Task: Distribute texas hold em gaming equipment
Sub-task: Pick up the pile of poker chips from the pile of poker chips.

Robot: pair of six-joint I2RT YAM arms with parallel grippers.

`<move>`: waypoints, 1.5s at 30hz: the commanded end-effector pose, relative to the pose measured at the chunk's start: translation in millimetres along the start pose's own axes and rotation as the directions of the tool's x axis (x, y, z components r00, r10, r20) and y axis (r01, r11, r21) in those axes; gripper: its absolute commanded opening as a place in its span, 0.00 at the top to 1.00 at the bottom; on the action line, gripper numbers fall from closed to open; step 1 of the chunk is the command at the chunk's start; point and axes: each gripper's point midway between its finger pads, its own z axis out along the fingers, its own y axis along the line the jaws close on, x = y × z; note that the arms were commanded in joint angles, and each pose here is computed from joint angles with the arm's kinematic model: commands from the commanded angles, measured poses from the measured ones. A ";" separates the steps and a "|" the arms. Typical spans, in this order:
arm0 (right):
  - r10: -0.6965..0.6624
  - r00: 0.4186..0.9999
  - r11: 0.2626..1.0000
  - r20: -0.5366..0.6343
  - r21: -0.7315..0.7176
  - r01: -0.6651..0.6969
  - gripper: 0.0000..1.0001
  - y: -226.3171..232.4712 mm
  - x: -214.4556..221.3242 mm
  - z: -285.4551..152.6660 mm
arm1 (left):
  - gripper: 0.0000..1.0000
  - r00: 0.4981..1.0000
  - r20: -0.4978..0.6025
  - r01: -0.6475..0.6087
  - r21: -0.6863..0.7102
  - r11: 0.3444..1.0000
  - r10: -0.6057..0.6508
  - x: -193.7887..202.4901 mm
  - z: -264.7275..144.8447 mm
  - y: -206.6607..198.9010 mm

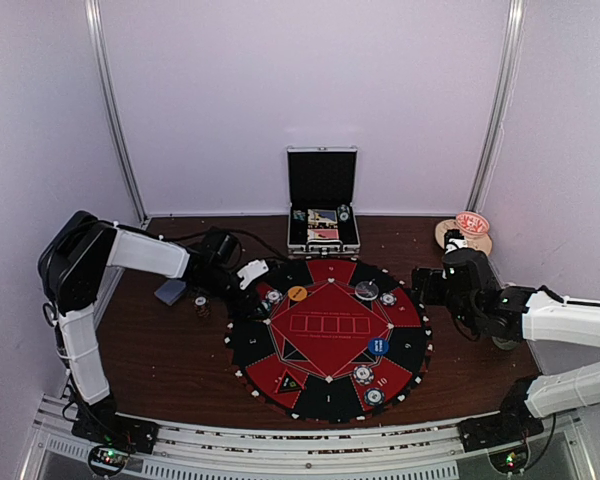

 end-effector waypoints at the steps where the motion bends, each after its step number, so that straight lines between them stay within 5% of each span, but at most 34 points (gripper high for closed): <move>1: 0.003 1.000 1.000 0.017 0.008 -0.003 0.00 -1.3 -7.0 -0.7 | 0.25 0.995 0.073 -0.067 -0.049 0.997 0.071 -27.4 -32.0 -1.9; 13: 0.005 1.000 1.000 0.018 0.007 -0.005 0.00 -1.3 -7.6 -1.1 | 0.02 0.991 0.131 0.010 -0.207 0.978 0.018 -30.3 -110.4 43.8; 21: 0.007 1.000 1.000 0.021 -0.001 -0.007 0.00 -0.6 -8.6 -2.4 | 0.02 0.996 0.086 0.040 -0.229 0.973 -0.021 12.5 -145.0 48.3; 45: 0.017 0.999 1.000 0.032 -0.007 -0.017 0.00 -1.7 -12.6 -6.2 | 0.15 0.991 -0.038 0.111 -0.286 0.952 -0.127 80.7 -122.0 70.0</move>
